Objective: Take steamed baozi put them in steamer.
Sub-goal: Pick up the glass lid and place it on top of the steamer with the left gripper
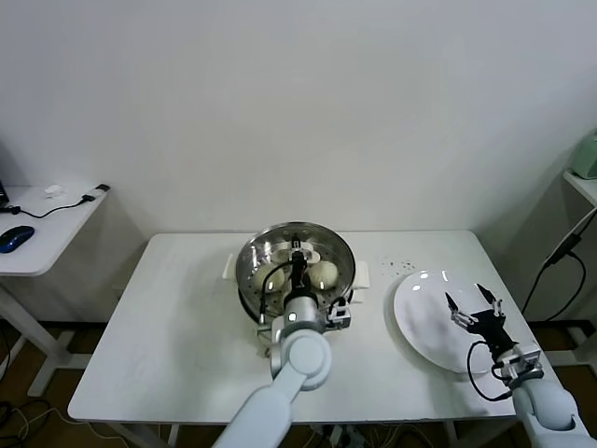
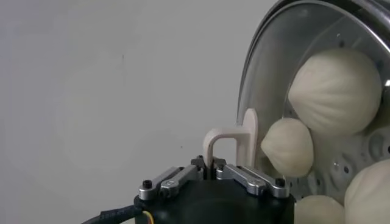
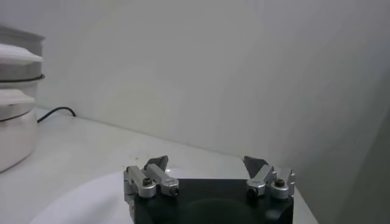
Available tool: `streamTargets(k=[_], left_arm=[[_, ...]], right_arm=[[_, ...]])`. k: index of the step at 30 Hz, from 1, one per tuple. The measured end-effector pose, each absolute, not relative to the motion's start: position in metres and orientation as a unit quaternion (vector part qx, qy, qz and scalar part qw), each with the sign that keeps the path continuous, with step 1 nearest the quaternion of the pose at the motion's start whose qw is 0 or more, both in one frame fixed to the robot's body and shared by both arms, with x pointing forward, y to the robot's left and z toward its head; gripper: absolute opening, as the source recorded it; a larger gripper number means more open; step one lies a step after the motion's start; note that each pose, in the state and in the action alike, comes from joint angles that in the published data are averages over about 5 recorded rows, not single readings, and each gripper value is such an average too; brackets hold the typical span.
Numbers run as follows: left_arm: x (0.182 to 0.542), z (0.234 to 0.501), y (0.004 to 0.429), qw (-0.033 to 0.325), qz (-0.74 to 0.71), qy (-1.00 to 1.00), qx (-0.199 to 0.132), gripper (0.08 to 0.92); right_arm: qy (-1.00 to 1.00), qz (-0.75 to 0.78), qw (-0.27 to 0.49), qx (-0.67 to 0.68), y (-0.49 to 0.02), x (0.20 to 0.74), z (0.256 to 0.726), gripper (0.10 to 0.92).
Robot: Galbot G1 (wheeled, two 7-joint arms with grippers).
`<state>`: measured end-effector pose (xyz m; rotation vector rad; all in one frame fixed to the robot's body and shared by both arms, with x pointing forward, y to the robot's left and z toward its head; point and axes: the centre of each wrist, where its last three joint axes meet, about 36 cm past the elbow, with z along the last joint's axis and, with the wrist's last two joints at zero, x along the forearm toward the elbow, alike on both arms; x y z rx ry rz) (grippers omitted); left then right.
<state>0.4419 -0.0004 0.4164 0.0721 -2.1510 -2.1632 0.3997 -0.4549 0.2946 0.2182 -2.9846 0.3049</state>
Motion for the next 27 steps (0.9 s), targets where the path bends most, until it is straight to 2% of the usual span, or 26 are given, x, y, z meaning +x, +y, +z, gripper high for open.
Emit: streamTargets(k=[11, 14, 27], left_arm=[[0.438, 0.414, 0.001, 0.047, -0.709, -0.703, 0.021, 0.15], [0.437, 0.415, 0.003, 0.051, -0.71, -0.702, 0.016, 0.181], [0.417, 0.436, 0.017, 0.05, -0.704, -0.709, -0.005, 0.545]], right_arm=[[-0.99, 0.103, 0.067, 0.075, -0.455, 0.399, 0.294, 0.823], [-0.99, 0.103, 0.067, 0.075, -0.456, 0.399, 0.294, 0.823], [-0.989, 0.105, 0.071, 0.075, -0.457, 0.4, 0.293, 0.823]])
